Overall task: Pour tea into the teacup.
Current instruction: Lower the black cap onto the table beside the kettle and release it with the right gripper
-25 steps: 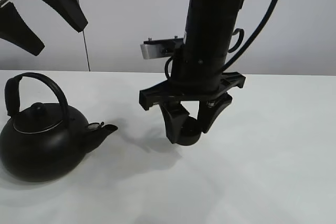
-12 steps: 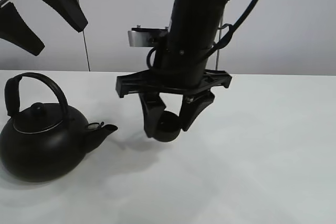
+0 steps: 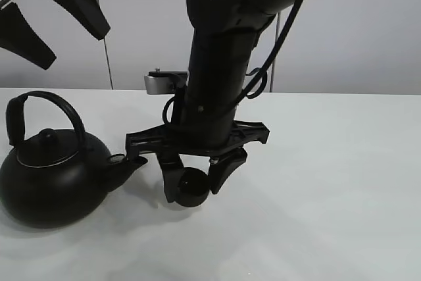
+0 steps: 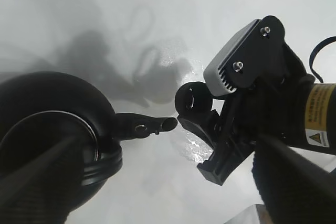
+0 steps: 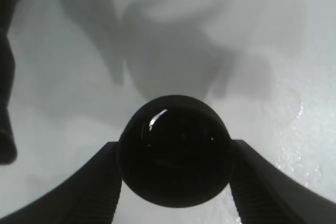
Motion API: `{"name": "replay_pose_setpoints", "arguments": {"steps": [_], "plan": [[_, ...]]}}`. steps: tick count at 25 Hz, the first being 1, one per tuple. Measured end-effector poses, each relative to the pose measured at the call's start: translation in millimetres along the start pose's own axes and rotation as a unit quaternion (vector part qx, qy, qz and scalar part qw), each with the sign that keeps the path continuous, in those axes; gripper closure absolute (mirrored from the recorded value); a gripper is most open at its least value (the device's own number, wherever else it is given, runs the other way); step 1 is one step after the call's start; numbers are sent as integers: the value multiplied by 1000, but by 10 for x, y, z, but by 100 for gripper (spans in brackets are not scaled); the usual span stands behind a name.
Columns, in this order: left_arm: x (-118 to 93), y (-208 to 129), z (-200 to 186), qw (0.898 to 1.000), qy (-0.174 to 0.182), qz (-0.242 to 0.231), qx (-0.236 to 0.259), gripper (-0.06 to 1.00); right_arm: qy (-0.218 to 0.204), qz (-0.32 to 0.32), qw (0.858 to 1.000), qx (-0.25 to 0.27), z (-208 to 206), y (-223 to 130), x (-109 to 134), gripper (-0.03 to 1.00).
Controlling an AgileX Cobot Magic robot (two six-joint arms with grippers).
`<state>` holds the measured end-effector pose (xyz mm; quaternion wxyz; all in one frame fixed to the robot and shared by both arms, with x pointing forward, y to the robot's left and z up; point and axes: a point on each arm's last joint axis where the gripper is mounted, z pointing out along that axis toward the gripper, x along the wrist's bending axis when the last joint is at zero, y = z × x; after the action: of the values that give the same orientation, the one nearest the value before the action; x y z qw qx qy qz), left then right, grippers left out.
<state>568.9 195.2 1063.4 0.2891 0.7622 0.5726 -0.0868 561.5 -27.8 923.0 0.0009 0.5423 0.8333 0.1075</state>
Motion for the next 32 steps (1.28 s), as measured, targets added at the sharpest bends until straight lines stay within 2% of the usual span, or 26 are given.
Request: {"name": "replay_pose_setpoints", "arguments": {"steps": [14, 25, 32], "plan": [[1, 2, 0, 1000, 0, 0, -1, 31, 4, 0, 1000, -31, 202, 112, 10, 57], [3, 8, 0, 1000, 1, 0, -4, 31, 5, 1, 1000, -30, 212, 112, 11, 57], [3, 8, 0, 1000, 1, 0, -4, 31, 4, 1, 1000, -25, 212, 103, 10, 52]]}}
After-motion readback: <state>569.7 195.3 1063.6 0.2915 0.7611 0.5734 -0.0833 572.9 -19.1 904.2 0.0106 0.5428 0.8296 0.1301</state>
